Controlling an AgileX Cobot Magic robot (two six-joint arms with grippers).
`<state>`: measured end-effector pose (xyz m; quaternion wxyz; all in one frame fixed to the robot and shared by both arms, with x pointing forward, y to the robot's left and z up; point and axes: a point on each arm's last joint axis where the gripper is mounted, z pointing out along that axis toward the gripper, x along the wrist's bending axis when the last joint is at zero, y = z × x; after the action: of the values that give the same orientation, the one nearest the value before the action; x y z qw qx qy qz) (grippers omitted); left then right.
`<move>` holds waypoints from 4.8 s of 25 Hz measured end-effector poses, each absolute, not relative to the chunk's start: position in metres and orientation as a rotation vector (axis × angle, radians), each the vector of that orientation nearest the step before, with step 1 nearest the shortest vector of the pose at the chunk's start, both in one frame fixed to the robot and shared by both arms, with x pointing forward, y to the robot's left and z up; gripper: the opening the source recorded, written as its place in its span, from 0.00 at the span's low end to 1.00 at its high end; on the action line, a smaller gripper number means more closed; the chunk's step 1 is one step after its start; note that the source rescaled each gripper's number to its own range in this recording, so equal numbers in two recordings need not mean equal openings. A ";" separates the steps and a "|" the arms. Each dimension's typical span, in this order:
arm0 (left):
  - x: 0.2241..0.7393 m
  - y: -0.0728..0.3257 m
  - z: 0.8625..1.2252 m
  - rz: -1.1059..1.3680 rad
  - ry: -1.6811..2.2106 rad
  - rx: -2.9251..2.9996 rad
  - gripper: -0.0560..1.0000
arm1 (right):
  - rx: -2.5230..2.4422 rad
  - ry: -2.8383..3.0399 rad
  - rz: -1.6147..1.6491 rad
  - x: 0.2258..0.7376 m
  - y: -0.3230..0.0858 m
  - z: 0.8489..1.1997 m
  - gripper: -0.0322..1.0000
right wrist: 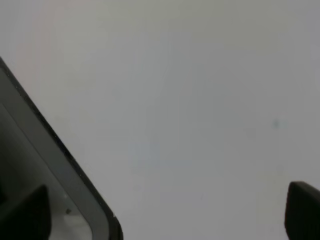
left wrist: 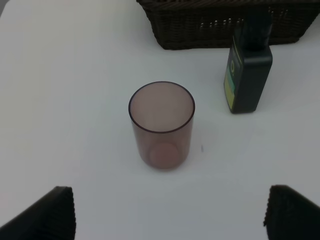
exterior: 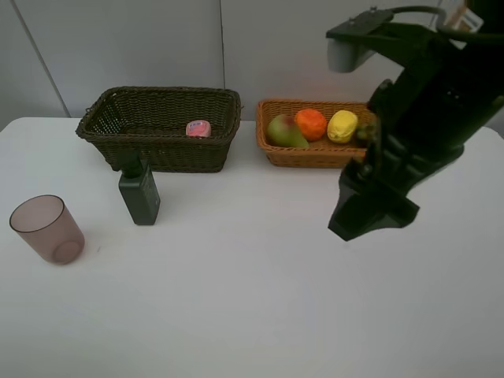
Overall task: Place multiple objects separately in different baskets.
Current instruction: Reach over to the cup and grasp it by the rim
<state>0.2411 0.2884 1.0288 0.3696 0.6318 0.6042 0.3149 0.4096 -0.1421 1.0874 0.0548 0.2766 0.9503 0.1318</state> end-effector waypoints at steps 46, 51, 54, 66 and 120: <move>0.241 0.288 1.029 0.808 1.550 1.621 1.00 | 1.316 1.722 1.048 0.231 -0.295 1.060 0.99; 0.241 0.288 1.029 0.808 1.550 1.621 1.00 | 1.290 1.741 1.046 0.231 -0.294 1.060 0.99; 0.241 0.288 1.029 0.808 1.550 1.621 1.00 | 1.288 1.746 1.044 0.231 -0.294 1.060 0.99; 0.241 0.288 1.029 0.799 1.535 1.632 1.00 | 1.289 1.748 1.046 0.231 -0.294 1.060 0.99; 0.345 0.302 1.119 0.657 1.756 1.876 1.00 | 1.290 1.750 1.055 0.230 -0.293 1.060 0.99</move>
<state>0.3451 0.3018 1.1186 0.2421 0.6862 0.6425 0.2403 0.2304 -0.2929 1.0599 0.3546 0.4991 0.6771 0.4082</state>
